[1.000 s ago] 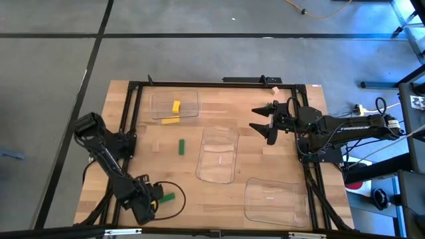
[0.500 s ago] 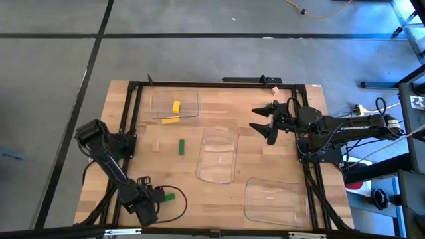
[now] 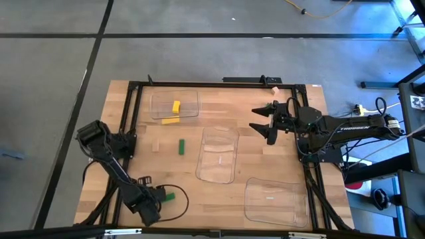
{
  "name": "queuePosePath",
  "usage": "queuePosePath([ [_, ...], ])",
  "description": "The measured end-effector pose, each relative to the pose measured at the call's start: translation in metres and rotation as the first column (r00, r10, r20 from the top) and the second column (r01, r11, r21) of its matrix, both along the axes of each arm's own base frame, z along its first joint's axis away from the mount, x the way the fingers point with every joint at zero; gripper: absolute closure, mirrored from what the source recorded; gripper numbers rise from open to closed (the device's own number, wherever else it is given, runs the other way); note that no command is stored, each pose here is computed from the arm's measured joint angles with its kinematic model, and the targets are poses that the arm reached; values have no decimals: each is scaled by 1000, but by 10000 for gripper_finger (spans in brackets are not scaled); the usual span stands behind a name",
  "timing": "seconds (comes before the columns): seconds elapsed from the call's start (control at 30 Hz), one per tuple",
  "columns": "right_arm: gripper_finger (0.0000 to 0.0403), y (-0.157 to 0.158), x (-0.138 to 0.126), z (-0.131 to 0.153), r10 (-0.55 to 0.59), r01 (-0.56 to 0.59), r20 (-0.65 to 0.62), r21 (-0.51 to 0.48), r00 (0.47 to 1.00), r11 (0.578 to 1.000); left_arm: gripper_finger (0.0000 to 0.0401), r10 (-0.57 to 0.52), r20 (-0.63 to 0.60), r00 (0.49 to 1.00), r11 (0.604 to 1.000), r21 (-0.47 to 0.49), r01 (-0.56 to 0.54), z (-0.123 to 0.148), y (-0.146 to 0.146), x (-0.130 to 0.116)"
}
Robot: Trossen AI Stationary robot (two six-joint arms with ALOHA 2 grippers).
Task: Sort & place blocks by color
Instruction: Put the yellow block into the top transparent bin
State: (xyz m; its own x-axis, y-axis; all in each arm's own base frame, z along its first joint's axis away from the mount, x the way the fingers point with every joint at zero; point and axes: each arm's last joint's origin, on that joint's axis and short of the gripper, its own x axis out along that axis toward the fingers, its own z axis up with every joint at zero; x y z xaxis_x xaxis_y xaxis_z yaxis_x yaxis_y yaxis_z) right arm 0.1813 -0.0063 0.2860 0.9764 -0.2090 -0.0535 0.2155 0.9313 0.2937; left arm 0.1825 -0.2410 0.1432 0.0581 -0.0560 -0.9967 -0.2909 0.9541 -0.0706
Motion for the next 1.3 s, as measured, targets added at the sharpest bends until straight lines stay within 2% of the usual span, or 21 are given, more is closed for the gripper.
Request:
queuePosePath([
  [0.17,40,0,0,0,0,0,0,0,1000,1000,280,-17,-16,1000,999,-35,16,17,11,2],
  [0.33,40,0,0,0,0,0,-3,0,1000,1000,280,-72,20,997,995,-71,73,64,39,-9],
  [0.43,40,0,0,-1,0,0,-9,0,1000,1000,280,-46,127,991,996,-69,55,100,70,-16],
  [0.5,40,0,0,-1,0,0,-16,0,1000,1000,280,-15,260,965,998,-51,29,124,95,-19],
  [0.57,40,0,0,-2,1,-1,-19,0,1000,1000,280,25,413,910,1000,8,-30,145,124,-21],
  [0.67,40,0,0,-2,1,-1,-19,0,1000,1000,280,65,609,790,982,102,-159,169,167,-18],
  [0.8,40,0,0,-2,1,0,-18,9,1000,1000,280,2,773,634,950,197,-243,196,213,-6],
  [0.9,40,0,0,-1,0,1,-10,25,1000,1000,280,-81,858,507,934,243,-264,213,241,6],
  [1.03,40,0,0,-1,0,0,-7,24,1000,1000,280,-127,951,281,949,199,-244,217,270,21],
  [1.13,40,0,0,0,0,0,1,24,1000,1000,280,-77,986,146,970,108,-218,195,283,29],
  [1.2,40,0,0,0,0,0,0,23,1000,1000,280,-23,995,95,975,43,-218,177,287,33],
  [1.3,40,0,0,0,0,0,0,20,1000,1000,280,26,997,68,978,-11,-210,157,286,34],
])
